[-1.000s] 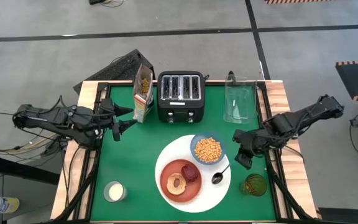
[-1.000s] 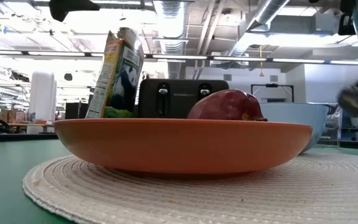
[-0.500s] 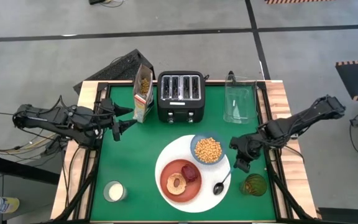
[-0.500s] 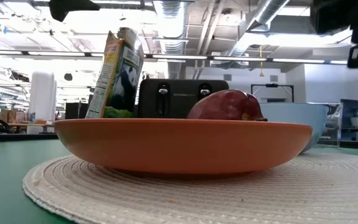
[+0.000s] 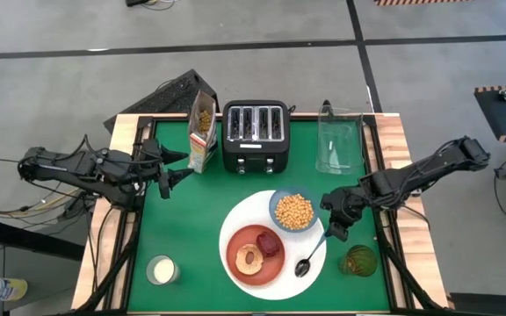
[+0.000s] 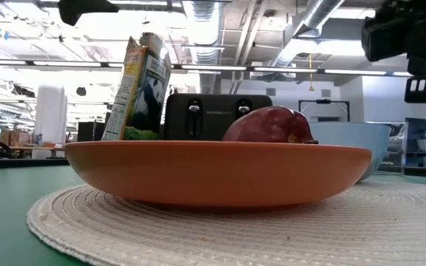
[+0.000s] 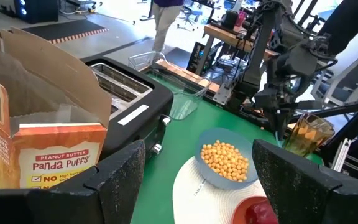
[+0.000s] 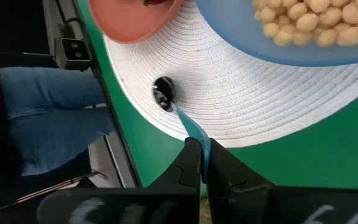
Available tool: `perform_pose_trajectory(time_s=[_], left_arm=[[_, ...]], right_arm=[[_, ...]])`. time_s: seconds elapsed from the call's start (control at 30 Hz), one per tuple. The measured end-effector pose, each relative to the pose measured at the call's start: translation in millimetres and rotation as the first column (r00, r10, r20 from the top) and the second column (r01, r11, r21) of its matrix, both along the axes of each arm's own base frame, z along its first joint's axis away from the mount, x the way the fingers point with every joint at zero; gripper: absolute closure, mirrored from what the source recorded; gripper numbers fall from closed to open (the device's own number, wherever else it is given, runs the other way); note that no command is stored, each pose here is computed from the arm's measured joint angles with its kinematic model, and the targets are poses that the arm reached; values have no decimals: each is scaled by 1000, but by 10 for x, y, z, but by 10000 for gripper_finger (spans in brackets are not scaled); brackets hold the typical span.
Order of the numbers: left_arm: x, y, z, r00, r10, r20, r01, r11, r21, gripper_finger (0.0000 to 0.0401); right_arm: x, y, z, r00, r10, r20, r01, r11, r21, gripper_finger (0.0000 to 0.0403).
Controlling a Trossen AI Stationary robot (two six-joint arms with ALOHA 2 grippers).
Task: Arrange a breakfast setting
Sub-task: Put the blue spoon on the white table mat, then return to Home Position
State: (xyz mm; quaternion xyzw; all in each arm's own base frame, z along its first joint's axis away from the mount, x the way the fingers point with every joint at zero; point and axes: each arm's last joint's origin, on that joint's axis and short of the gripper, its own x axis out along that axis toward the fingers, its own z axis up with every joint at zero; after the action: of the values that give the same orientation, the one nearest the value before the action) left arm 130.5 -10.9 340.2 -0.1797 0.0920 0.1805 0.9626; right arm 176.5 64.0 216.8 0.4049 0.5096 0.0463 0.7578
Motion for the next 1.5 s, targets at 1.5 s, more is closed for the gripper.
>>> perform_pose_trajectory(time_s=[1.5], left_arm=[[-17, -5, 11, 999, -33, -9, 33, 999, 6, 118]], right_arm=[[279, 80, -13, 996, -29, -79, 27, 999, -29, 300]])
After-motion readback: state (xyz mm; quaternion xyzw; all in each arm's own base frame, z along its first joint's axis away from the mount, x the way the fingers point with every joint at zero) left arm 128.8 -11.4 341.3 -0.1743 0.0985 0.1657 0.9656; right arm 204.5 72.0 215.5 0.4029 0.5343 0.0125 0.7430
